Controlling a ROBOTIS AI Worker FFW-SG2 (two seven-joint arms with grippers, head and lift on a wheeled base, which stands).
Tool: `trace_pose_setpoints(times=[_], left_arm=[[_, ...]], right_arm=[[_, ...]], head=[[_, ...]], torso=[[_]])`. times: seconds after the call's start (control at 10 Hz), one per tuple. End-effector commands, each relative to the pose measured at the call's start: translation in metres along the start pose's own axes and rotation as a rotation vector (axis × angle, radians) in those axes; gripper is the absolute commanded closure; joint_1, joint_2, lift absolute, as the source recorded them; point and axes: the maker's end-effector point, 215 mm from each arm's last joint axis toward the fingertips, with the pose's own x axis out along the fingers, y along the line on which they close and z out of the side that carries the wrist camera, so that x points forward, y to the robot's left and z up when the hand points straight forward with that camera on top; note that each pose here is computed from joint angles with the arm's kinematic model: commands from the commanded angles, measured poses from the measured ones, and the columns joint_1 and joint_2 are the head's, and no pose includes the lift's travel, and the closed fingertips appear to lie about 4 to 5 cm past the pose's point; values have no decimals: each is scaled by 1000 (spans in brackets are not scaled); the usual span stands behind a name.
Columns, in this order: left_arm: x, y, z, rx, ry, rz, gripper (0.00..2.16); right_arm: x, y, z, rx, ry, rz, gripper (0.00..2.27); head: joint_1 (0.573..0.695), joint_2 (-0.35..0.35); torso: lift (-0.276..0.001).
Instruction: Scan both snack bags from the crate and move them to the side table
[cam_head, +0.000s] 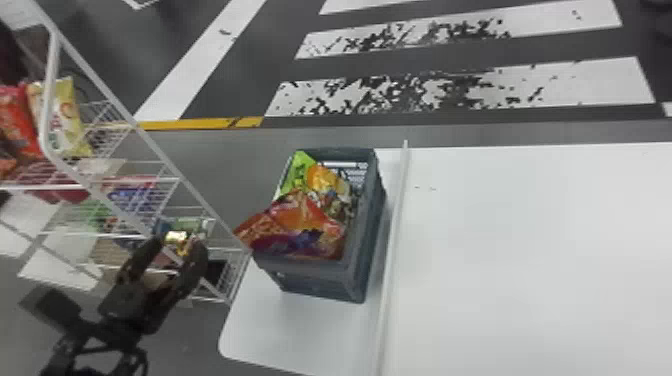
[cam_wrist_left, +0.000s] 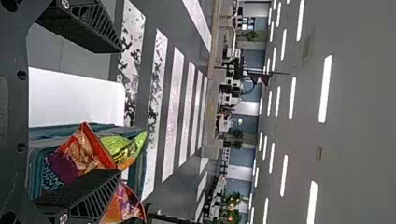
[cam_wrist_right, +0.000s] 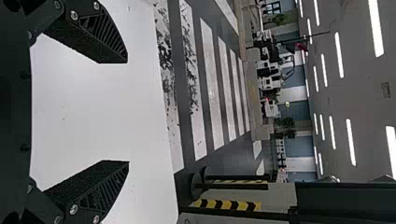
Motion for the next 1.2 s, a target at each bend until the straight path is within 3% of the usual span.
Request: trace_pose_setpoints(times=[0.0, 0.5, 0.7, 1.1], left_arm=[[4, 3, -4, 1, 8, -16, 73], [33, -17, -15, -36, 36, -136, 73], [42, -19, -28, -72, 84, -148, 76], [55, -39, -54, -80, 136, -178, 73]], right_arm=[[-1, 2, 0, 0, 2, 3, 164], [-5, 8, 3, -16, 22, 12, 164], [-5, 16, 2, -16, 25, 25, 164], [-7, 36, 5, -2, 37, 83, 164]], head=[[695, 350], [695, 350], [695, 350], [695, 350]], torso=[[-29], [-29], [-29], [-29]])
